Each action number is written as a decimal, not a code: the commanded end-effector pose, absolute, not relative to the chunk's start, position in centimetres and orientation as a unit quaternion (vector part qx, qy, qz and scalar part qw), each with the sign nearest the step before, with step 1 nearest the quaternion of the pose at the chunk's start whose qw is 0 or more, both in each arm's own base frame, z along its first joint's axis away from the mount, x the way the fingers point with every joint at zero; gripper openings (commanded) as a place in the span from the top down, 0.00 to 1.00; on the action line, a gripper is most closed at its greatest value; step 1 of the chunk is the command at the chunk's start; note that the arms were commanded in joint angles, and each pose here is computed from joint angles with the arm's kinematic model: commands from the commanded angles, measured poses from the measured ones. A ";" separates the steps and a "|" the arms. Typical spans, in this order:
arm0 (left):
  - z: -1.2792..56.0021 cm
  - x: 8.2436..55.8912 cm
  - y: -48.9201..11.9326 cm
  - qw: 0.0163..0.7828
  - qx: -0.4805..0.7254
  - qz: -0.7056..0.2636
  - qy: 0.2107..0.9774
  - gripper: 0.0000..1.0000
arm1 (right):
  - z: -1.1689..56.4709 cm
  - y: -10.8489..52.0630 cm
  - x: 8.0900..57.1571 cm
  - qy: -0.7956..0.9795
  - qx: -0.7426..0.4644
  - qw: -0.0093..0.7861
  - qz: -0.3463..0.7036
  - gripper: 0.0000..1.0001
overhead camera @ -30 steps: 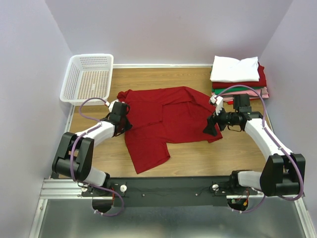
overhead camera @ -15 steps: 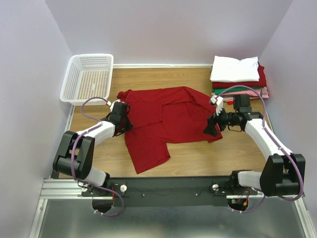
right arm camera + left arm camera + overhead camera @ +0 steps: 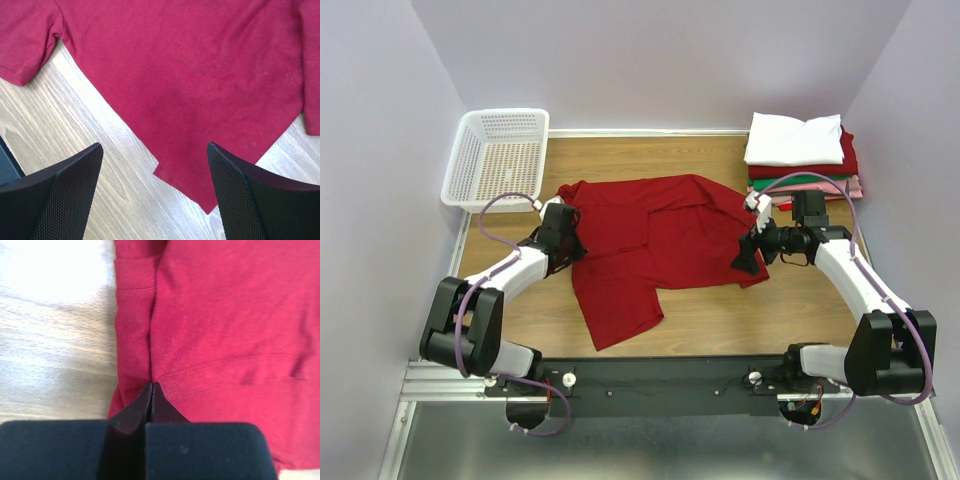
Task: Fold and stack the t-shirts
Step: Flatten the tshirt out
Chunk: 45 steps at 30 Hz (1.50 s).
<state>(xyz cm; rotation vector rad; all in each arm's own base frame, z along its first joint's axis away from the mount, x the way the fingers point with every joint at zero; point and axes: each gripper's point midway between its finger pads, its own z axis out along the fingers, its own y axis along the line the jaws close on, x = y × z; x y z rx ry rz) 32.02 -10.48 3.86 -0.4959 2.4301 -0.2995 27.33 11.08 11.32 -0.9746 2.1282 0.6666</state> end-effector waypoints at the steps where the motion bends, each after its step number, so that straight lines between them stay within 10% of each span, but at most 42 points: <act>1: 7.1 32.7 -11.4 0.346 -0.173 -0.146 0.910 1.00 | 11.5 11.1 27.3 0.817 -0.375 0.354 0.260 0.09; 19: 8.2 32.3 -12.3 0.356 -0.139 -0.199 0.902 1.00 | 9.6 4.2 38.7 0.888 -0.314 0.330 0.061 0.12; 36: 4.8 30.8 -13.0 0.315 -0.126 -0.232 0.912 1.00 | 7.8 5.6 39.0 0.896 -0.287 0.320 0.113 0.14; 45: 4.2 30.6 -12.9 0.310 -0.127 -0.228 0.914 0.77 | 7.9 5.9 38.8 0.893 -0.289 0.323 0.123 0.14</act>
